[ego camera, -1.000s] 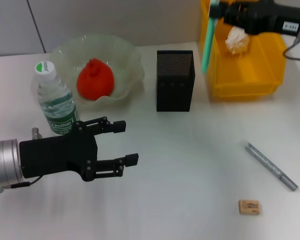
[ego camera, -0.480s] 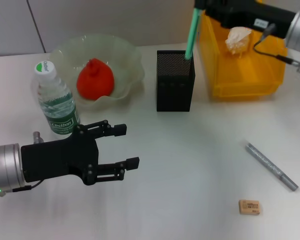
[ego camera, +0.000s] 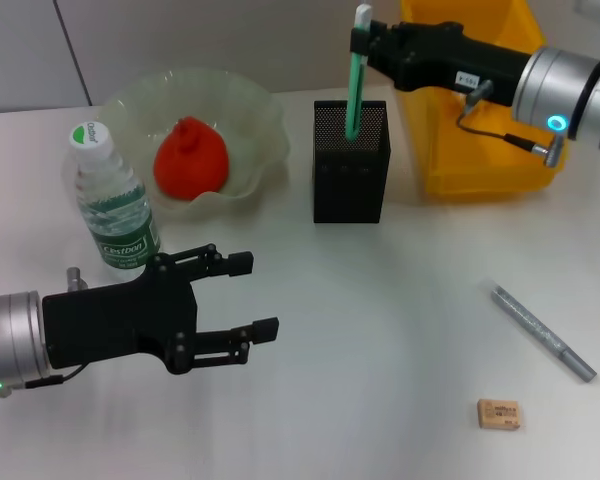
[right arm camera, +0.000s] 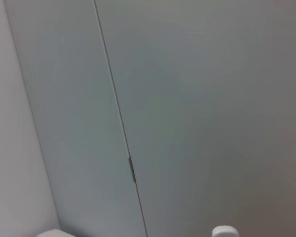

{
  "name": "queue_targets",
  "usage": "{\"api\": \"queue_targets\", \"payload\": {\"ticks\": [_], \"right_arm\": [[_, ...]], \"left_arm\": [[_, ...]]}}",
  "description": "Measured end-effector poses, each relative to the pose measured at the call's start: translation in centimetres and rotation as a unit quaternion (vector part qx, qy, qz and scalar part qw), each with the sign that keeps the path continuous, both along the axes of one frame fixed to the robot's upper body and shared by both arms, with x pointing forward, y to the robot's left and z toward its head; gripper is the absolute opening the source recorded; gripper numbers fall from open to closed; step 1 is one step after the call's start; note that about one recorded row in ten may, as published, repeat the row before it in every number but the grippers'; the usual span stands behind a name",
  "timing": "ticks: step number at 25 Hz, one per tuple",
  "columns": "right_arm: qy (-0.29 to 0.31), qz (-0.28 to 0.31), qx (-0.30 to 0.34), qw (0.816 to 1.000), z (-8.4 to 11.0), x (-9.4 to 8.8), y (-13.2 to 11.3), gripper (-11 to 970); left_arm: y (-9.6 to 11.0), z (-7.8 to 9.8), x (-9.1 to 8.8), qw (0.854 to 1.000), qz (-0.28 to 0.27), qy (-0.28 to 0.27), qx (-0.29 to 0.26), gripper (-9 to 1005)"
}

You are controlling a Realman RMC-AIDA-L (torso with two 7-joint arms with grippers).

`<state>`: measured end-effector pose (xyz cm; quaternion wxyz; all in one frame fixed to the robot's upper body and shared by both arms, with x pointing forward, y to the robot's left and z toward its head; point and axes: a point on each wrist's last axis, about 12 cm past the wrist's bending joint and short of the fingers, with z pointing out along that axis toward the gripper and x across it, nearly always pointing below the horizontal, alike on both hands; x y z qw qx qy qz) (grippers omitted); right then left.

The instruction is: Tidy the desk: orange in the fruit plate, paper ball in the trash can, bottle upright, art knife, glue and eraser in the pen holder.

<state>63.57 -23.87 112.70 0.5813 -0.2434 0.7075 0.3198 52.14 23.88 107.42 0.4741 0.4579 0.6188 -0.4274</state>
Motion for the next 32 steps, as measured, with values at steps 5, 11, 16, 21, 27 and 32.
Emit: {"api": "queue_targets", "payload": {"ticks": [5, 11, 16, 21, 27, 32], "right_arm": [[0.000, -0.003, -0.007, 1.000, -0.6, -0.1, 0.2, 282], [0.007, -0.011, -0.012, 1.000, -1.1, -0.2, 0.1, 292], [0.004, -0.014, -0.019, 1.000, -1.3, -0.2, 0.0, 300], [0.006, -0.017, -0.015, 1.000, -1.5, -0.3, 0.0, 308], [0.004, -0.020, -0.004, 1.000, -1.4, -0.4, -0.1, 318], [0.000, -0.022, 0.007, 1.000, -1.2, -0.4, -0.1, 480]], "left_arm": [[0.1, -0.1, -0.1, 1.000, 0.001, 0.001, 0.000, 798], [0.2, -0.1, -0.2, 1.000, 0.000, 0.002, -0.001, 798], [0.3, -0.1, -0.3, 1.000, 0.001, 0.003, -0.001, 798], [0.4, -0.1, -0.3, 1.000, 0.000, 0.003, -0.001, 798], [0.5, -0.2, -0.4, 1.000, 0.000, 0.004, -0.002, 798], [0.5, -0.2, -0.5, 1.000, 0.000, 0.005, -0.002, 798]]}}
